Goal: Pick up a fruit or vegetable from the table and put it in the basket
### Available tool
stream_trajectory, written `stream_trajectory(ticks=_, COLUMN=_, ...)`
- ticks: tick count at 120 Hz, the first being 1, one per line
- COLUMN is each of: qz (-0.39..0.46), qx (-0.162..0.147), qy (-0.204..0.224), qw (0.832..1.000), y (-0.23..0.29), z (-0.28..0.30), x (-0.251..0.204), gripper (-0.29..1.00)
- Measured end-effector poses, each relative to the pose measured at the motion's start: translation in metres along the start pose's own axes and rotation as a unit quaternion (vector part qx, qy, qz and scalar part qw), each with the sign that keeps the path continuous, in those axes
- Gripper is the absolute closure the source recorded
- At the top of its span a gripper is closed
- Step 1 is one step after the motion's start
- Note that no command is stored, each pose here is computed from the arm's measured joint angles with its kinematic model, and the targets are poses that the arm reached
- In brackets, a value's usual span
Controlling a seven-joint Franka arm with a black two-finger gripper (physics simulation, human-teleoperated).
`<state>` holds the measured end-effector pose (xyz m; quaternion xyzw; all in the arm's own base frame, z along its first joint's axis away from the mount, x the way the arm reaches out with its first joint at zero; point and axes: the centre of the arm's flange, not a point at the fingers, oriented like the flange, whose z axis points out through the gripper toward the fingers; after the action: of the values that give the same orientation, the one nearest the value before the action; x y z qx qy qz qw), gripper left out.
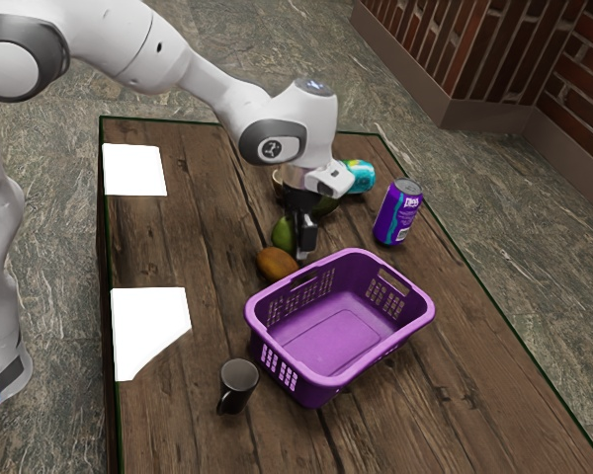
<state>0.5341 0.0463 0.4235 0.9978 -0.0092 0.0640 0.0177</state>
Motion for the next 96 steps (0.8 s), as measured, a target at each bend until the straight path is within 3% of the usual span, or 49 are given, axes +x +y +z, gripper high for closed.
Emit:
stream_trajectory(ticks=9, qz=0.000, qx=0.000, qy=0.003, qw=1.000, y=-0.001, z=-0.002, x=0.000, gripper=0.29)
stream_trajectory(ticks=38, qz=-0.001, qx=-0.001, qy=0.023, qw=1.000, y=-0.004, z=-0.025, x=-0.002, gripper=0.38)
stream_trajectory(ticks=52, qz=0.008, qx=-0.007, qy=0.056, qw=0.998, y=0.003, z=-0.074, x=-0.009, gripper=0.42)
stream_trajectory(ticks=73, qz=0.072, qx=-0.011, qy=0.101, qw=0.992, y=0.052, z=-0.155, x=-0.033, gripper=0.40)
stream_trajectory(ticks=96, qz=0.172, qx=-0.003, qy=0.106, qw=0.979, y=0.149, z=-0.185, x=-0.058, gripper=0.40)
